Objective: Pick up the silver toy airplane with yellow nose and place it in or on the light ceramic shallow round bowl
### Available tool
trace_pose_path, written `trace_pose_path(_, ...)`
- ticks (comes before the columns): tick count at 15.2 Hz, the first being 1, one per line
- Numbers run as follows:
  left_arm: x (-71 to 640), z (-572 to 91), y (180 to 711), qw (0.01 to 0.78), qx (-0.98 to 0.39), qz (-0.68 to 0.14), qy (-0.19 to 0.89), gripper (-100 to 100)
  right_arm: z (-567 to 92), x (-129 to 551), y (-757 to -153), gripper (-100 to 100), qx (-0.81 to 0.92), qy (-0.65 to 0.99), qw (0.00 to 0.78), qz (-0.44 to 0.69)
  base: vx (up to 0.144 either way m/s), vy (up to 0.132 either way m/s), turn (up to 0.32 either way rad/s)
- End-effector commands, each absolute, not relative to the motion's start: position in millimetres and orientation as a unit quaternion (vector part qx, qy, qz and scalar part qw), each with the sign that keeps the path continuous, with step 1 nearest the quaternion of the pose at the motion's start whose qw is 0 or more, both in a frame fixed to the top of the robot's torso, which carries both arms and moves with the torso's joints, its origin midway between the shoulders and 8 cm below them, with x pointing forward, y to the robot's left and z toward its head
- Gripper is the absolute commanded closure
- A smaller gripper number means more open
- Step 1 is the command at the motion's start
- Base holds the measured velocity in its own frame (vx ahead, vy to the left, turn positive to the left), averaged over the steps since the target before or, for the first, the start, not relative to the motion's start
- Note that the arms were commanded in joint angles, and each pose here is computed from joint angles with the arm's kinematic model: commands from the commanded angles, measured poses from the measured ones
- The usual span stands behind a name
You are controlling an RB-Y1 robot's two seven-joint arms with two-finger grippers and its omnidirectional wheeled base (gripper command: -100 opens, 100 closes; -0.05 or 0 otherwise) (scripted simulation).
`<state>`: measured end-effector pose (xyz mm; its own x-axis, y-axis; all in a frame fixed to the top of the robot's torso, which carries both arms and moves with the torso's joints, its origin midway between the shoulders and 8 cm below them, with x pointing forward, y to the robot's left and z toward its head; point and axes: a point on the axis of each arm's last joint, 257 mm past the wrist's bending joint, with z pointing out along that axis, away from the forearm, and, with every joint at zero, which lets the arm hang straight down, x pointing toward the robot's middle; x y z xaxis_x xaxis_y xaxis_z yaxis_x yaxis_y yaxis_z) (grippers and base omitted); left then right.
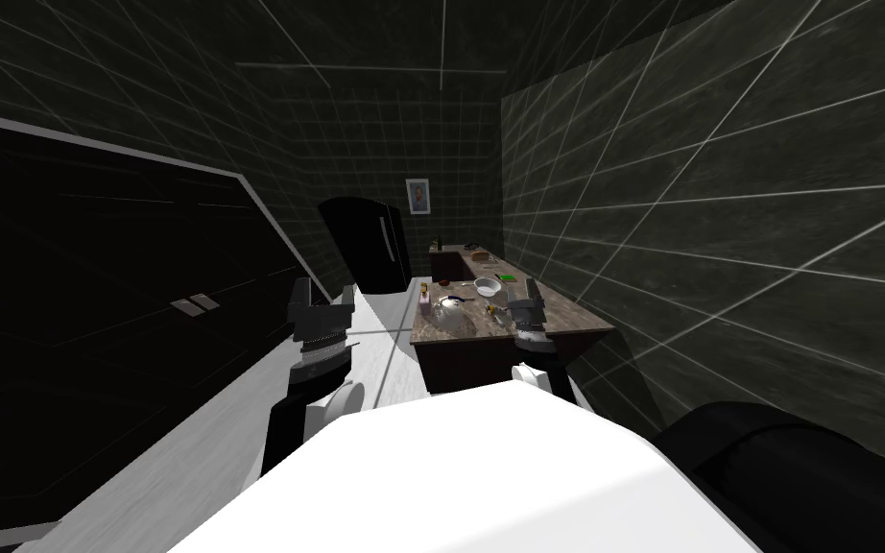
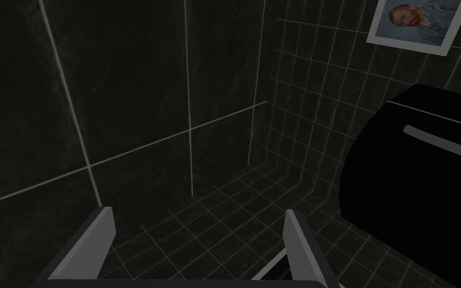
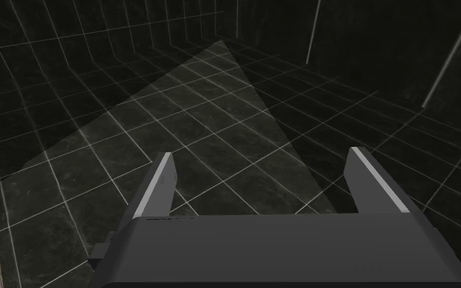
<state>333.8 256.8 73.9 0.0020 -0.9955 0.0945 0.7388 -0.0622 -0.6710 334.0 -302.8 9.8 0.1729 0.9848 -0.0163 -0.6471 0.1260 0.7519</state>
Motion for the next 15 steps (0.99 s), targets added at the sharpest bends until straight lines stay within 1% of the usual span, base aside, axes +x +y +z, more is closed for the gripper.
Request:
trace_pose_path(1, 334, 74, 257, 0.647, -0.287, -0.670, 0.224, 0, 5, 339, -298, -100, 0.299, 0.295, 0.704, 0.572, 0.000, 0.000, 0.000)
trace_pose_path(10, 334, 74, 257, 0.647, -0.287, -0.670, 0.224, 0, -30, 365, -279, -100, 0.236, 0.407, 0.738, 0.484, 0.010, 0.005, 0.000)
trace_pose_path(12, 334, 74, 257, 0.647, -0.287, -0.670, 0.224, 0, -45, 373, -274, -100, 0.211, 0.443, 0.748, 0.447, 0.011, 0.002, -0.001)
trace_pose_path(15, 334, 74, 257, 0.647, -0.287, -0.670, 0.224, 0, -53, 378, -272, -100, 0.196, 0.461, 0.754, 0.424, 0.011, 0.002, -0.002)
